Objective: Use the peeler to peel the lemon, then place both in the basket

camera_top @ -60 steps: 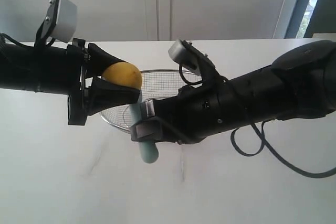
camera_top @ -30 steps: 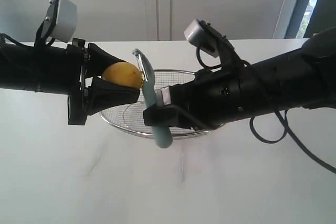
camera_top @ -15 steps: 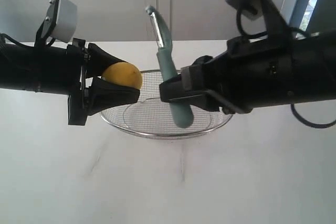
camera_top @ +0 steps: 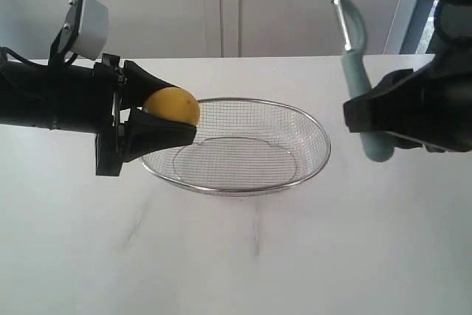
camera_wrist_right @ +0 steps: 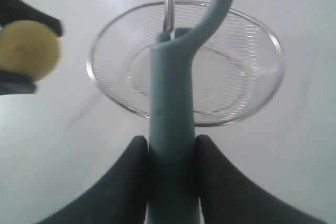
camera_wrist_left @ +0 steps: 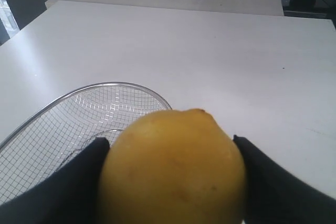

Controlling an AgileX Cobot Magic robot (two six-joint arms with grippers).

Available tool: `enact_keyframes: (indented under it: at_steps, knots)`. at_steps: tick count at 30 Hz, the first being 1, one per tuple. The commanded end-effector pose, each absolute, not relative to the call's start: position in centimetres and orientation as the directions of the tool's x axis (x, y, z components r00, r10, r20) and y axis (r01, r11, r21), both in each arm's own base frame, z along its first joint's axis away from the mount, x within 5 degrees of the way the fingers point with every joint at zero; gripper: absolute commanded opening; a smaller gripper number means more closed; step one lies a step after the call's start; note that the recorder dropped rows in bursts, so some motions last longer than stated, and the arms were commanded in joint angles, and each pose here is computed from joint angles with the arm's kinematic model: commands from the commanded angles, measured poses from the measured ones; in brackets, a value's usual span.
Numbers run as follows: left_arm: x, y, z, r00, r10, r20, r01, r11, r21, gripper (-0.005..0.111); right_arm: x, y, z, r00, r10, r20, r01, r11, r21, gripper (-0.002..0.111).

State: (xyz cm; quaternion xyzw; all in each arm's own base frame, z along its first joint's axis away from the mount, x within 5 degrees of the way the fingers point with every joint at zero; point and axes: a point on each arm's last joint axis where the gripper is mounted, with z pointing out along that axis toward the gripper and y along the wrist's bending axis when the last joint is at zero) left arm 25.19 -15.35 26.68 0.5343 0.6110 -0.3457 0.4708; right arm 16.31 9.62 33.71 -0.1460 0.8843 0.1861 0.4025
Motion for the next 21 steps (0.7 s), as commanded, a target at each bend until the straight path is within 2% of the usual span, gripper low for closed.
enact_keyframes:
  at_steps: [1, 7, 14, 21]
  knots:
    - [24.9, -15.5, 27.1, 0.065, 0.306, -0.95, 0.979, 0.166, 0.121, 0.0, 17.8, 8.8, 31.3, -0.664, -0.127, -0.737, -0.301, 0.947, 0.108, 0.0]
    - [24.9, -15.5, 27.1, 0.065, 0.306, -0.95, 0.979, 0.166, 0.121, 0.0, 20.0, 9.9, 26.9, -0.735, -0.177, -0.654, -0.298, 0.952, 0.077, 0.0]
    - [24.9, -15.5, 27.1, 0.065, 0.306, -0.95, 0.979, 0.166, 0.121, 0.0, 22.8, 12.2, 22.6, -0.801, -0.175, -0.572, -0.307, 0.941, 0.143, 0.0]
    - [24.9, -15.4, 27.1, 0.067, 0.307, -0.949, 0.978, 0.167, 0.123, 0.0, 23.3, 14.9, 20.1, -0.858, -0.179, -0.482, -0.37, 0.865, 0.339, 0.0]
